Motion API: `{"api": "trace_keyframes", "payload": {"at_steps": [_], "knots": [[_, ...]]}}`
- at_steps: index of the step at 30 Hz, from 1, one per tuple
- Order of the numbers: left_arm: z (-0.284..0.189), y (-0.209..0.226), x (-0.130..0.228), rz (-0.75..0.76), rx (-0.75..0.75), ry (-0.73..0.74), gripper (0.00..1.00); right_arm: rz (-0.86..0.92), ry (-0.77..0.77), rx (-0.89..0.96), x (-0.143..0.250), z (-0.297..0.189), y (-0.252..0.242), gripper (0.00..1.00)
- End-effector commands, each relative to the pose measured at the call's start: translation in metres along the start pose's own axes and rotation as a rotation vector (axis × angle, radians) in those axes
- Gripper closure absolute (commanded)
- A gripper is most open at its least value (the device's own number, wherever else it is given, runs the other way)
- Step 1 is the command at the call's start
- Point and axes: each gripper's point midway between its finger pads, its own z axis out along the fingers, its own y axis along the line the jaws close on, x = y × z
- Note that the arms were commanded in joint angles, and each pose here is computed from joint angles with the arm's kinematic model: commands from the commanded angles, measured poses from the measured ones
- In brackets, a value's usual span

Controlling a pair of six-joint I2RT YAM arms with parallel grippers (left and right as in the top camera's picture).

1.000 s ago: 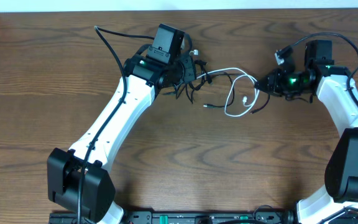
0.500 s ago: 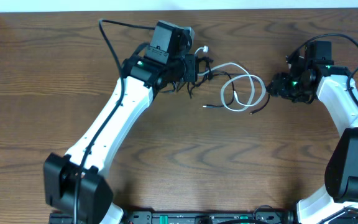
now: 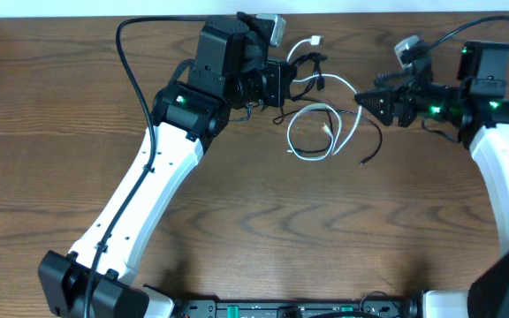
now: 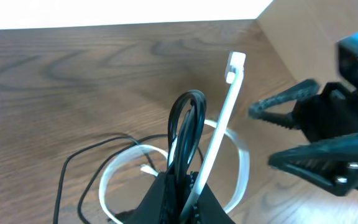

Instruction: Untangle cables

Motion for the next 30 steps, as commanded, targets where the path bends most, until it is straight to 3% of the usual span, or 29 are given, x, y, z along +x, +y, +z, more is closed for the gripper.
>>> {"api": "trace_keyframes", "payload": {"at_steps": [1,8,13,23,30], "knots": [[-0.009,-0.015,-0.014,0.042,0.058,-0.037,0.93,-0.022,-0.052,-0.076,-0.017,-0.004,0.017,0.32],[-0.009,-0.022,-0.017,0.052,0.094,-0.048,0.92,0.002,-0.064,-0.046,-0.022,-0.001,0.012,0.33],[-0.010,-0.026,-0.016,0.055,0.119,-0.042,0.93,0.072,-0.026,0.106,-0.017,0.006,-0.010,0.34],[-0.009,-0.024,-0.002,0.009,0.116,0.016,0.93,-0.118,-0.048,-0.008,-0.032,0.037,0.032,0.38],[-0.008,-0.020,0.007,-0.027,0.103,0.055,0.93,-0.142,-0.034,-0.024,-0.031,0.048,0.045,0.41]]}}
